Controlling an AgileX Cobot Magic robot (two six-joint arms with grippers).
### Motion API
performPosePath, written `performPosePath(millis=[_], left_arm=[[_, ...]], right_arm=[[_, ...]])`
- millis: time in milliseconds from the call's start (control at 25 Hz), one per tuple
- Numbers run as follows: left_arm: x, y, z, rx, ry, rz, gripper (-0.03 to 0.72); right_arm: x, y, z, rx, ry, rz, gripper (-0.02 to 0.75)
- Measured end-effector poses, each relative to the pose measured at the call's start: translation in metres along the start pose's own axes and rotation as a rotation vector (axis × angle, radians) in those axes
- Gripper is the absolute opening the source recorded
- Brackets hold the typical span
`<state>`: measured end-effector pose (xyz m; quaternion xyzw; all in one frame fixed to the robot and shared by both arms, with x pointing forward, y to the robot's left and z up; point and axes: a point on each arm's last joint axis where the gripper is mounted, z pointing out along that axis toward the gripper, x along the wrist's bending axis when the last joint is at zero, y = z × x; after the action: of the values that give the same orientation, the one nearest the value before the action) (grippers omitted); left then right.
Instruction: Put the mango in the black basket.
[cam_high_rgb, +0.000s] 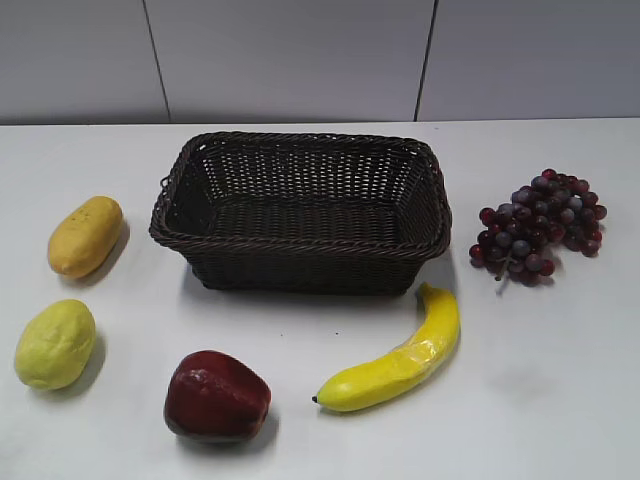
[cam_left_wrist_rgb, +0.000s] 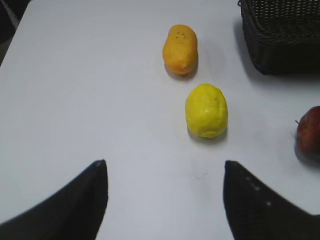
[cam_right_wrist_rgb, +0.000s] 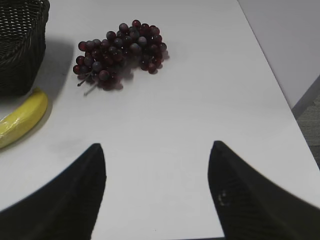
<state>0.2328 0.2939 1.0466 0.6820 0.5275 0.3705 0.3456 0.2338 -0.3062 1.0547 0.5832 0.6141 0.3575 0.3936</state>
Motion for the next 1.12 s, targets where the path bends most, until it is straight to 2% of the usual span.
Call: performPosePath(millis=[960,1040,1120], left_arm=[[0.0000,0.0000,0.0000,0.000,0.000,0.000,0.516],[0.0000,0.0000,0.0000,0.000,0.000,0.000,0.536],[0.0000,0.0000,0.0000,0.000,0.000,0.000,0.610]], right_arm=[[0.0000,0.0000,0.0000,0.000,0.000,0.000,0.498],[0.0000,0.0000,0.0000,0.000,0.000,0.000,0.498],[0.0000,0.0000,0.0000,0.000,0.000,0.000,0.498]])
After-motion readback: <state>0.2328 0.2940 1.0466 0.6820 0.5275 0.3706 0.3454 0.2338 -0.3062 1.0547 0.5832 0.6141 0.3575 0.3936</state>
